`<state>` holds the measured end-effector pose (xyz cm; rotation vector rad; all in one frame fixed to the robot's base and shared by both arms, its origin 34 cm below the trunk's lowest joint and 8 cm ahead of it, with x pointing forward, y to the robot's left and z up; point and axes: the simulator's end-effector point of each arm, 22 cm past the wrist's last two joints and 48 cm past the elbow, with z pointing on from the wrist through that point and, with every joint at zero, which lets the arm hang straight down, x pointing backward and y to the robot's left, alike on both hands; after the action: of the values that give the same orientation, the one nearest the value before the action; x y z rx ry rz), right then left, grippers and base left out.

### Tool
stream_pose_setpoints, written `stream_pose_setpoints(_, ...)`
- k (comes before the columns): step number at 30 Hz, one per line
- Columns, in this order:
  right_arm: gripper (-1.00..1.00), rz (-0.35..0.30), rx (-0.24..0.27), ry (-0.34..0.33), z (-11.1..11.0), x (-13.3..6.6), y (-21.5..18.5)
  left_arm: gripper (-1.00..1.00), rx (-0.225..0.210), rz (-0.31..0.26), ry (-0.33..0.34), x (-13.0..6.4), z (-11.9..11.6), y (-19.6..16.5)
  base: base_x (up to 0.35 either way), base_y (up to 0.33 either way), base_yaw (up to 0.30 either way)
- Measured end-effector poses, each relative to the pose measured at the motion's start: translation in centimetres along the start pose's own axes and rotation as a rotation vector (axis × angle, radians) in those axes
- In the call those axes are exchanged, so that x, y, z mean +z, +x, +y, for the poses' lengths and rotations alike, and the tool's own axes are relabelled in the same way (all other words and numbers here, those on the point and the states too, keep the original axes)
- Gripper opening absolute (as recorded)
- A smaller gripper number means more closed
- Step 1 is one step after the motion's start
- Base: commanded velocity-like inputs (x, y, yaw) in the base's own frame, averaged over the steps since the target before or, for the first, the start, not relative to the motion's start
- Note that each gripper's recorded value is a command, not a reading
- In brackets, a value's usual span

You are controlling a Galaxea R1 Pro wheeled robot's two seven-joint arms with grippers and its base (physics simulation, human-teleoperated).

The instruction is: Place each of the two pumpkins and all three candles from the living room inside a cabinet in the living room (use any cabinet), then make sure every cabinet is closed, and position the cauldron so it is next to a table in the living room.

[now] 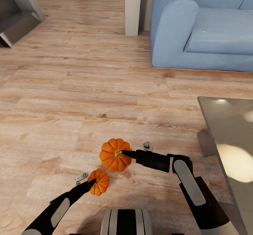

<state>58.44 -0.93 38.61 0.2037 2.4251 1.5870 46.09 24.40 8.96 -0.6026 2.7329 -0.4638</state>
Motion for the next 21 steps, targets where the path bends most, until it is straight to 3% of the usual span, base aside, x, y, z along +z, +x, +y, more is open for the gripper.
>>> stream_pose_setpoints(21,-1.00,-0.001,-0.001,0.005,-0.12,-0.03,-0.04,1.00,0.005,0.004,0.008,0.05,-0.30,0.16,0.000,0.000,0.000)
